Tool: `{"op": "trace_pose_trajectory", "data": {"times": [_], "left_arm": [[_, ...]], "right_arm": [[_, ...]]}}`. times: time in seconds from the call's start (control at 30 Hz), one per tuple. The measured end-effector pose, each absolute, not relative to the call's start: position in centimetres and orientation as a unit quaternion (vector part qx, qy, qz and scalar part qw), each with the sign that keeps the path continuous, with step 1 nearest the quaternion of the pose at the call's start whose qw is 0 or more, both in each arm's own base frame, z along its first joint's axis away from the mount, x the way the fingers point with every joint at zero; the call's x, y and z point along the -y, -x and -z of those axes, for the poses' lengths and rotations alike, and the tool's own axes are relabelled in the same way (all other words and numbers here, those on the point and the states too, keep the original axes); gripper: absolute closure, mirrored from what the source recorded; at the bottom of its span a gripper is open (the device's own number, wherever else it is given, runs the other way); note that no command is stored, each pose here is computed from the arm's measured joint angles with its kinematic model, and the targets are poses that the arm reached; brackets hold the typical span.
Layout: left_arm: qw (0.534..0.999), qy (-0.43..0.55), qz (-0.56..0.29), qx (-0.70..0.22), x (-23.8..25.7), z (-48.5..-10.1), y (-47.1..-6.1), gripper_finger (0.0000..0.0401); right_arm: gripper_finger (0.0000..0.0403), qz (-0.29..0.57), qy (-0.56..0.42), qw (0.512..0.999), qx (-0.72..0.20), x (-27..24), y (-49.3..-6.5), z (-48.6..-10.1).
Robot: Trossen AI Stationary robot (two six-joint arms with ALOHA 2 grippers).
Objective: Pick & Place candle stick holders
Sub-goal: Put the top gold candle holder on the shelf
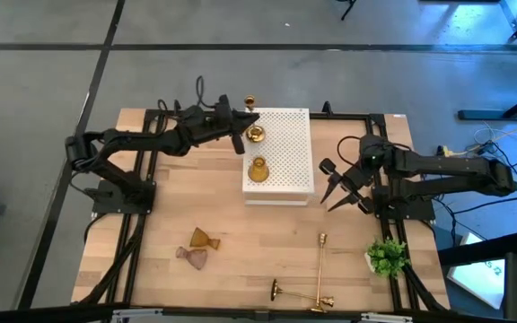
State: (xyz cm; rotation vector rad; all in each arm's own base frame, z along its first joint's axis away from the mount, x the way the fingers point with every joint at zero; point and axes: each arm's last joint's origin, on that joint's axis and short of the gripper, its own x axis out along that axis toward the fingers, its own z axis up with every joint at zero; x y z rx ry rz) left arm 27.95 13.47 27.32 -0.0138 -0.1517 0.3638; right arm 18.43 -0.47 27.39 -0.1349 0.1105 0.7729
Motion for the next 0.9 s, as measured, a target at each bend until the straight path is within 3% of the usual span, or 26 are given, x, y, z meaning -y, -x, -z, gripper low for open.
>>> {"op": "trace_pose_trajectory", "data": {"times": [0.4, 0.9], "left_arm": [[0.988, 0.028, -0.131, 0.072, -13.7, -26.7, -27.8, 0.0390], [0.991, 0.022, -0.127, 0.041, -12.6, -26.0, -28.5, 0.0390]], "right_arm": [[0.0270, -0.375, 0.074, 0.924, 0.008, 2.5, -17.9, -26.9], [0.0270, -0.365, 0.053, 0.930, 0.001, 3.0, -17.8, -26.7]]}}
